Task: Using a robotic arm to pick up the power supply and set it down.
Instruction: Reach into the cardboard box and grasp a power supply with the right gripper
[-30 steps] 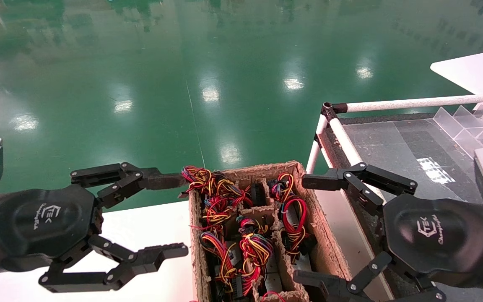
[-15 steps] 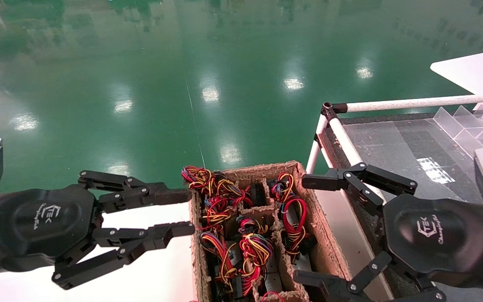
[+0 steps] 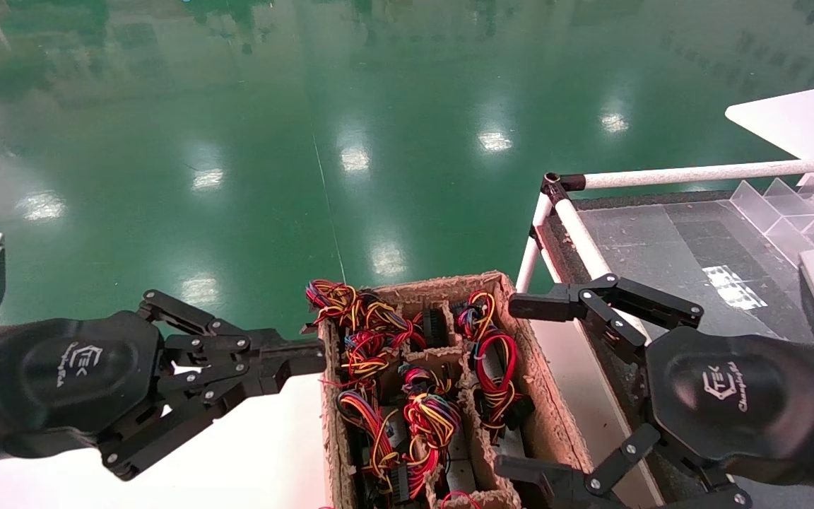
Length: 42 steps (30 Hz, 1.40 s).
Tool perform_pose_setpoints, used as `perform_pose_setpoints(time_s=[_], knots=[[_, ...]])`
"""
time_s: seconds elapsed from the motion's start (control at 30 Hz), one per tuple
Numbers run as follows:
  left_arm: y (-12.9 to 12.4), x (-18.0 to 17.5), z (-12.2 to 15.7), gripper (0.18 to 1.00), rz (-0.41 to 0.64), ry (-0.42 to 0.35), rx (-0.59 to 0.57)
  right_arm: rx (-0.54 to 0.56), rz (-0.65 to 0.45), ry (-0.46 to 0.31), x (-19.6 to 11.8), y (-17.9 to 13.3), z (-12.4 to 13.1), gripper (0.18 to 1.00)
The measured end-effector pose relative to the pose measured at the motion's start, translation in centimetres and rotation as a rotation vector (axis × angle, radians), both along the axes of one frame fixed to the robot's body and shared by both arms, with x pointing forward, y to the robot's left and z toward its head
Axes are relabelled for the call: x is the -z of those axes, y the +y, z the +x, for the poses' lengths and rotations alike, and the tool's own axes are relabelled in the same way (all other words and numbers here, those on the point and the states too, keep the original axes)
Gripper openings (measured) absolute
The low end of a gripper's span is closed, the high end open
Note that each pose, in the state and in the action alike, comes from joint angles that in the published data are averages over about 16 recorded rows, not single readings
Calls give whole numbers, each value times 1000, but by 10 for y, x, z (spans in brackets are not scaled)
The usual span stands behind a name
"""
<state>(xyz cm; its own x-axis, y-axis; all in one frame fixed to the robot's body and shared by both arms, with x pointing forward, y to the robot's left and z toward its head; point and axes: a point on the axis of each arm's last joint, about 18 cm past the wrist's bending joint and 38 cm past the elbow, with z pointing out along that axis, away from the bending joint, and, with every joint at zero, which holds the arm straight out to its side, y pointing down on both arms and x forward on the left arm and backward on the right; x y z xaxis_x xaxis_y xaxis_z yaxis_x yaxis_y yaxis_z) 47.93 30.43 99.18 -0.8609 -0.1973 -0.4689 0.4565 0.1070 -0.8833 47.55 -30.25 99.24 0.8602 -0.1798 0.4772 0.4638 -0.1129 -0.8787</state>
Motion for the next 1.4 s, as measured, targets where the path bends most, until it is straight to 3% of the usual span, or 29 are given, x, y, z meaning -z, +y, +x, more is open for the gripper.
perform_pose_setpoints(time_s=[0.37,0.77,0.97,1.4], knots=[[0,0,0,205,0,0,0,5,3,4,0,-1,1,1001],[0,0,0,289,0,0,0,106,8,47,6,-14,26,1001],[0,0,0,389,0,0,0,194,-27,91,11,-20,51,1001],[0,0,0,692,0,0,0,344,-201,198,26,-25,112,1001]])
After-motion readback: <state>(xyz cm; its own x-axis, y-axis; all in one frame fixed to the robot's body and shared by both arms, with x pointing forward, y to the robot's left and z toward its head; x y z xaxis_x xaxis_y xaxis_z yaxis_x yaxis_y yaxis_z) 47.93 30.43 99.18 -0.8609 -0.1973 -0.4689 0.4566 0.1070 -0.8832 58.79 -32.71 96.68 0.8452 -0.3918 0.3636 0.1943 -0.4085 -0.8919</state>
